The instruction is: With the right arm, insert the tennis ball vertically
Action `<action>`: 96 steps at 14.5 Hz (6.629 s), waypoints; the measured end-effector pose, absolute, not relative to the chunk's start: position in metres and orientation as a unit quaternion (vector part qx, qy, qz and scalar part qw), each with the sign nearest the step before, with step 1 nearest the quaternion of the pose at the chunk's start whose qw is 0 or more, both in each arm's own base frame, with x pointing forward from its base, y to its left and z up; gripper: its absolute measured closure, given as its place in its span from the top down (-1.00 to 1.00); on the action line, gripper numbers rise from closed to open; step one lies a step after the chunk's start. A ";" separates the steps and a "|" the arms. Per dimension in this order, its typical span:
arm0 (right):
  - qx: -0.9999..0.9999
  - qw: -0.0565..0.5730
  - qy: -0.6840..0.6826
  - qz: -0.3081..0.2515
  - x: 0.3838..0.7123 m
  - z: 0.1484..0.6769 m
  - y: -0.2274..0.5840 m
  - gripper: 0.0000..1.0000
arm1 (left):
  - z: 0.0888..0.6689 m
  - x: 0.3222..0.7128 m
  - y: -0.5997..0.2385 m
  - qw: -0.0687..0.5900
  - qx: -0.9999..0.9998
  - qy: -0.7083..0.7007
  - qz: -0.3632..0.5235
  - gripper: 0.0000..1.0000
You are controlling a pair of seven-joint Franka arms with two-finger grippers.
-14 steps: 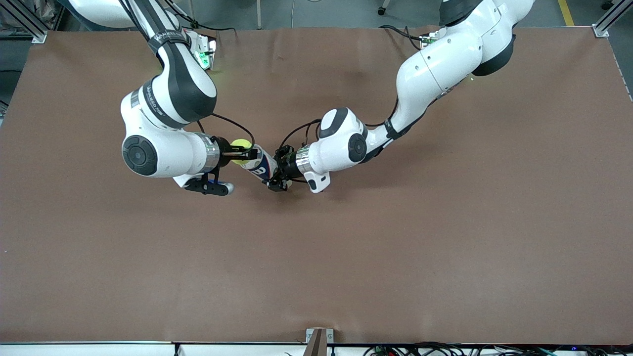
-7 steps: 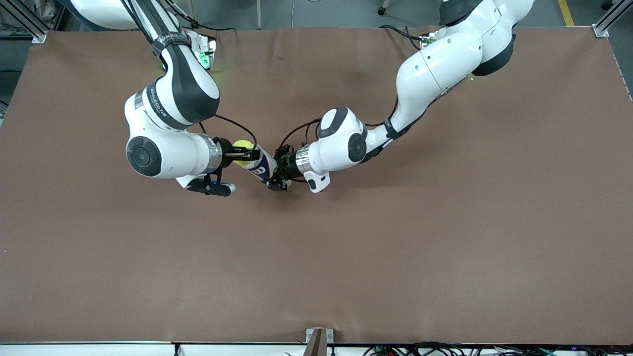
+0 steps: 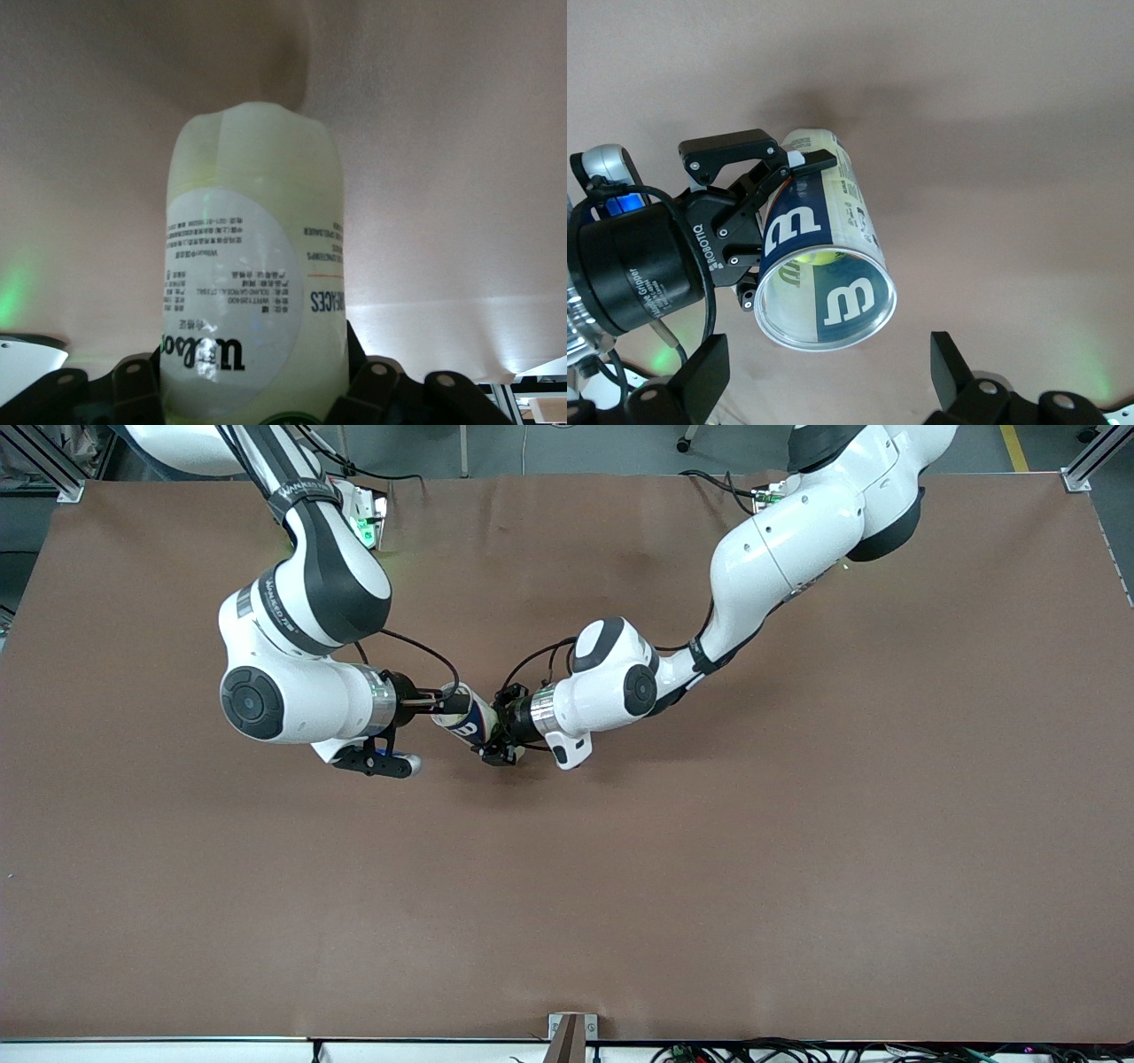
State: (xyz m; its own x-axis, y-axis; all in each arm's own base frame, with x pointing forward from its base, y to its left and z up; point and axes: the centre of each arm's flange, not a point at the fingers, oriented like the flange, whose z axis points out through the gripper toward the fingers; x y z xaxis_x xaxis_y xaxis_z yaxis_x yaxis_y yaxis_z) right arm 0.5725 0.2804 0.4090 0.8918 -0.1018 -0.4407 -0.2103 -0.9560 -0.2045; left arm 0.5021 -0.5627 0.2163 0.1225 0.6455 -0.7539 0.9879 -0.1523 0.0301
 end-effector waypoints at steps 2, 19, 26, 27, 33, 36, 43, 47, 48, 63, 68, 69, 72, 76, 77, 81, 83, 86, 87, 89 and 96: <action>-0.964 0.116 0.083 0.226 0.575 0.420 0.267 1.00 | 0.217 0.503 -0.556 0.284 0.699 0.578 -0.311 0.35; -0.992 0.017 0.023 0.123 0.484 0.595 0.085 1.00 | 0.198 0.491 -0.536 0.313 0.717 0.515 -0.348 0.35; -0.999 0.023 0.002 0.046 0.504 0.617 0.021 1.00 | 0.179 0.484 -0.536 0.298 0.714 0.515 -0.369 0.35; -0.999 0.019 0.002 0.032 0.508 0.621 0.015 1.00 | 0.179 0.484 -0.535 0.298 0.712 0.516 -0.372 0.35; -0.999 0.009 0.017 -0.028 0.534 0.626 -0.005 1.00 | 0.178 0.487 -0.532 0.296 0.707 0.520 -0.377 0.38; -0.998 0.008 0.028 -0.047 0.547 0.641 -0.020 1.00 | 0.176 0.490 -0.528 0.295 0.706 0.522 -0.377 0.59; -0.996 0.008 0.024 -0.082 0.550 0.675 -0.016 1.00 | 0.165 0.502 -0.511 0.288 0.699 0.534 -0.379 1.00; -0.996 0.008 0.022 -0.089 0.549 0.681 -0.014 1.00 | 0.154 0.495 -0.504 0.275 0.698 0.537 -0.385 1.00; -0.996 0.008 0.022 -0.090 0.549 0.683 -0.014 1.00 | 0.150 0.494 -0.499 0.271 0.697 0.540 -0.386 1.00; -1.000 -0.023 -0.005 -0.018 0.538 0.666 -0.015 1.00 | 0.146 0.559 -0.371 0.224 0.712 0.553 -0.370 1.00; -1.000 -0.022 -0.012 -0.009 0.537 0.664 -0.015 1.00 | 0.160 0.590 -0.303 0.161 0.796 0.499 -0.303 1.00; -1.000 -0.022 -0.012 -0.009 0.537 0.664 -0.015 1.00 | 0.164 0.598 -0.284 0.141 0.814 0.484 -0.290 1.00; -1.000 -0.022 -0.014 -0.009 0.537 0.664 -0.013 1.00 | 0.178 0.627 -0.220 0.106 0.852 0.451 -0.244 1.00; -1.000 -0.022 -0.014 -0.009 0.537 0.664 -0.013 1.00 | 0.202 0.647 -0.143 0.078 0.917 0.341 -0.192 1.00; -1.000 -0.022 -0.014 -0.009 0.537 0.664 -0.013 1.00 | 0.211 0.653 -0.123 0.075 0.929 0.315 -0.179 1.00; -1.000 -0.022 -0.011 -0.011 0.538 0.664 -0.016 1.00 | 0.261 0.678 -0.050 0.088 0.957 0.247 -0.124 1.00; -1.000 -0.023 -0.009 -0.015 0.539 0.665 -0.019 1.00 | 0.290 0.685 -0.028 0.090 0.967 0.218 -0.096 1.00; -1.000 -0.019 -0.002 -0.017 0.540 0.664 -0.026 1.00 | 0.342 0.681 -0.021 0.068 0.980 0.173 -0.077 1.00; -1.000 -0.017 0.000 -0.017 0.540 0.664 -0.029 1.00 | 0.360 0.677 -0.022 0.058 0.982 0.164 -0.075 1.00; -1.000 -0.015 0.003 -0.016 0.541 0.663 -0.032 1.00 | 0.392 0.667 -0.027 0.036 0.985 0.149 -0.074 1.00; -1.000 -0.012 0.000 -0.014 0.541 0.662 -0.030 1.00 | 0.500 0.629 -0.054 0.018 0.995 0.088 -0.051 1.00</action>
